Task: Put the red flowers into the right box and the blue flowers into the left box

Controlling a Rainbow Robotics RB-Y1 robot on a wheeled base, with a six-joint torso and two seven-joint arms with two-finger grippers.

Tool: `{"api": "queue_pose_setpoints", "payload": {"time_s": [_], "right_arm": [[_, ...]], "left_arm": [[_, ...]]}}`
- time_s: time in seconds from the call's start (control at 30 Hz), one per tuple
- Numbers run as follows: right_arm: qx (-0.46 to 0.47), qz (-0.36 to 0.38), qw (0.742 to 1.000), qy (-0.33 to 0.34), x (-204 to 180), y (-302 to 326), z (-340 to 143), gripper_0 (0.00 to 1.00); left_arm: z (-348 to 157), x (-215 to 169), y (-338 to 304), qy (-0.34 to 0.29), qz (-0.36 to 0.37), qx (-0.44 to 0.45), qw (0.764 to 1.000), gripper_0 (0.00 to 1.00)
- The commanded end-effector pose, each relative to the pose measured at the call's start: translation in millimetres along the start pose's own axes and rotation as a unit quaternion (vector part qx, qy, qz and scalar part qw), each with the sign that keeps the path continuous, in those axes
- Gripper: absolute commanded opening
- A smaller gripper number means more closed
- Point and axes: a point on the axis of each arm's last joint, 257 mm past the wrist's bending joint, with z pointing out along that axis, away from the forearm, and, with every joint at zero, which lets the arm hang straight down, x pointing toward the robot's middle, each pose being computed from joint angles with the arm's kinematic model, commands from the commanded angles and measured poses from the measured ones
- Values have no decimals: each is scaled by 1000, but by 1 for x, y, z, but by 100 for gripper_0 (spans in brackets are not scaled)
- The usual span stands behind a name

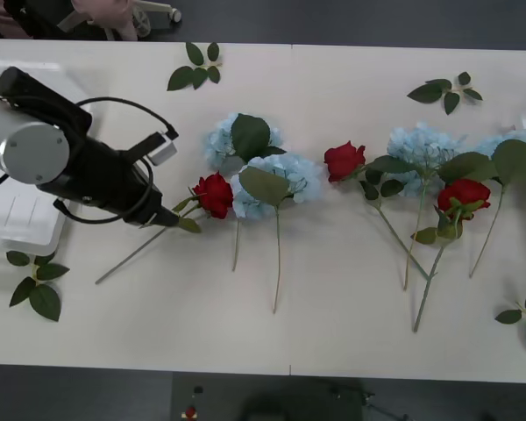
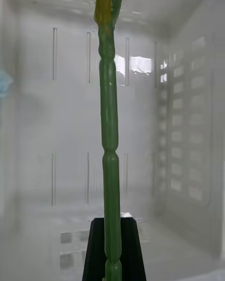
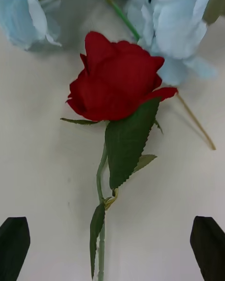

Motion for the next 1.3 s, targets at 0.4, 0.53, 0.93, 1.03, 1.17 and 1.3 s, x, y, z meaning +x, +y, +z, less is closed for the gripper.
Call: {"api": "queue_pose_setpoints", "payload": {"time_s": [0.4, 0.53, 0.93, 1.03, 1.17, 1.3], "right_arm": [[78, 66, 994, -29, 1, -36, 48, 0], [80, 63, 994, -36, -3, -36, 50, 25], [30, 60, 997, -38, -4, 4, 57, 84], [-9, 55, 997, -44, -12, 40, 54, 84], [-71, 41, 996, -45, -20, 99, 41, 84], [-106, 43, 993, -37, -19, 143, 28, 84]], "left_arm": [[54, -29, 11, 40, 129, -60, 989, 100], [63, -26, 15, 51, 126, -65, 989, 100], [81, -21, 9, 60, 123, -64, 988, 60], [82, -22, 7, 59, 121, -63, 989, 46], [83, -23, 6, 59, 117, -62, 989, 3], [82, -24, 5, 57, 115, -62, 990, 0]]}}
